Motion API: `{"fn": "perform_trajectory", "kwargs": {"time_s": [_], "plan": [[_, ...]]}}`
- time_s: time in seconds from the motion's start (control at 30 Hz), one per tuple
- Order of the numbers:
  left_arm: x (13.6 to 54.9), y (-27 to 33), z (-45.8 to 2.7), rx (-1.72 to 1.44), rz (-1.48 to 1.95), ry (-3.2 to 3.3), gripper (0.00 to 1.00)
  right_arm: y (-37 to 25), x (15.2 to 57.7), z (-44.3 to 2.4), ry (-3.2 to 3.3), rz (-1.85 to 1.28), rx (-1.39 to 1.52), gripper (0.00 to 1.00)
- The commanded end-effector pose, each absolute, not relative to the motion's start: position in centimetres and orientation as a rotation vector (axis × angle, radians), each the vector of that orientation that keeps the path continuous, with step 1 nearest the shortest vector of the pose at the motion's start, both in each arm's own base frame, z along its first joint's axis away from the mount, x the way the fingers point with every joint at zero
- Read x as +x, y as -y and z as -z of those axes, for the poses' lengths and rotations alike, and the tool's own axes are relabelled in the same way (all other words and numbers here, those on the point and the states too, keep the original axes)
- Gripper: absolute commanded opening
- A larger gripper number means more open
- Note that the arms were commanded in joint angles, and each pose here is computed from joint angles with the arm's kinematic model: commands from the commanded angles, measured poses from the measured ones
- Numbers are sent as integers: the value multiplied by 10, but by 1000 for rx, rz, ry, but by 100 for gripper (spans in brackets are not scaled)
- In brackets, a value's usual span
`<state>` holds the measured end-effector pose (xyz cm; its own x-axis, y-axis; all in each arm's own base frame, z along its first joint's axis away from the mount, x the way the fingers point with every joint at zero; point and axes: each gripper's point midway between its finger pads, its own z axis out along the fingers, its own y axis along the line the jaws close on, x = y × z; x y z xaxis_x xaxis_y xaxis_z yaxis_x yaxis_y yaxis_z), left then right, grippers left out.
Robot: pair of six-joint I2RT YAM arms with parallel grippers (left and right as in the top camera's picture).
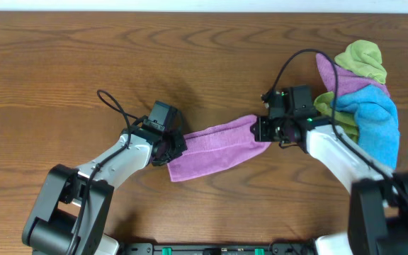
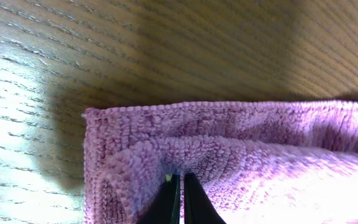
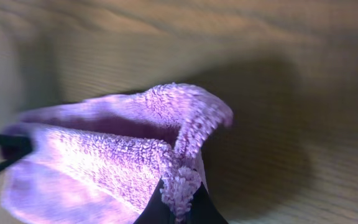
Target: Fold the cloth
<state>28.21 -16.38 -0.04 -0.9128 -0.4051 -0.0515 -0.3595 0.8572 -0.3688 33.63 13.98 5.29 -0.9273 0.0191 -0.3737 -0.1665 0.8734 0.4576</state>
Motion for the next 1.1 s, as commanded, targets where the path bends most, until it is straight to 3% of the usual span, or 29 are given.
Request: {"fn": "perform_trajectory", "kwargs": {"time_s": [0.0,0.5,1.07], "plan": [[285,162,3,-605,512,-2908,6,-156,336,-87,-2578,-786,-179,1],[284,163,3,-603,521,-2912,6,-248,311,-122,-2451,-861,-392,1],[284,162,2,-598,518,-2914,6,-310,285,-88,-2485,-934,-498,1]]}}
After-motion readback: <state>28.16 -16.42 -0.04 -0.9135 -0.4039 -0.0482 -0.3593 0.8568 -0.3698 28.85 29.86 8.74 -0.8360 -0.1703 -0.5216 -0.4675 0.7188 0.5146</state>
